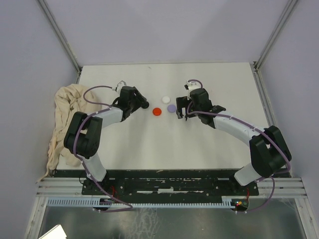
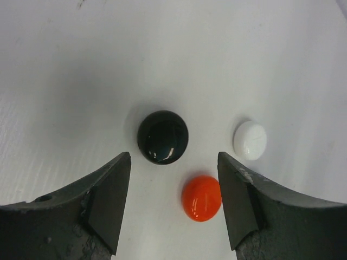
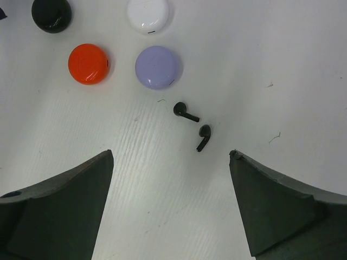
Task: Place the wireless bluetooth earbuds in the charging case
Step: Pick up the charging case at the center of the board.
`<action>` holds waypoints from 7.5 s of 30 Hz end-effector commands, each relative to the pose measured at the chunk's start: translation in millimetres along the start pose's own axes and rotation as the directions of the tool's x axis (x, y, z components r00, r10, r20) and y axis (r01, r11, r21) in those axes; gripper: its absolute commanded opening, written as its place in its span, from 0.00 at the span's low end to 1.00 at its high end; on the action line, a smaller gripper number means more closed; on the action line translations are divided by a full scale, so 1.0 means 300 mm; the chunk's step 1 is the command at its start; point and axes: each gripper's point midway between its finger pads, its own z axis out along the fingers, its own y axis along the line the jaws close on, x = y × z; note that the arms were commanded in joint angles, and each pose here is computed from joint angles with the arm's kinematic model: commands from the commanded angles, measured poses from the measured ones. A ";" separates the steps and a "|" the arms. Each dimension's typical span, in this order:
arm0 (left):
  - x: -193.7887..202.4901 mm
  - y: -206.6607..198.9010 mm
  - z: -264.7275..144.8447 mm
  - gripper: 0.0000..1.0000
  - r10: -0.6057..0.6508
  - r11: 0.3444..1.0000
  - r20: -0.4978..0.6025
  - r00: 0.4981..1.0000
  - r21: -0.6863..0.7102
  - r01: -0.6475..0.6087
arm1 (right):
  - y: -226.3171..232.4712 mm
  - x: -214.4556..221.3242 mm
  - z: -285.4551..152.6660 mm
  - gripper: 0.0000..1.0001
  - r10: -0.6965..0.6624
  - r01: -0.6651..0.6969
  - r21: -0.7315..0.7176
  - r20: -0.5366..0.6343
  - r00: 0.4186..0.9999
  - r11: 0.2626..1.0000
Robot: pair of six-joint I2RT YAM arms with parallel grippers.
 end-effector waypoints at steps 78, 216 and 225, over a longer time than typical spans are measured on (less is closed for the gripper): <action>-0.066 0.116 -0.320 0.70 -0.280 0.928 -0.027 0.960 0.248 0.278 | 0.550 -0.105 0.603 0.90 -0.408 0.386 -0.273 -0.029 0.912 0.881; 0.290 -0.245 -0.411 0.03 -0.125 0.664 -0.397 0.909 0.647 0.374 | 0.429 -0.121 -0.125 0.84 -0.340 0.448 -0.443 0.305 0.890 0.776; 0.274 -0.261 -0.413 0.03 -0.119 0.647 -0.398 0.909 0.664 0.376 | 0.230 -0.185 -0.133 0.95 -0.250 0.295 -0.196 0.224 0.942 0.935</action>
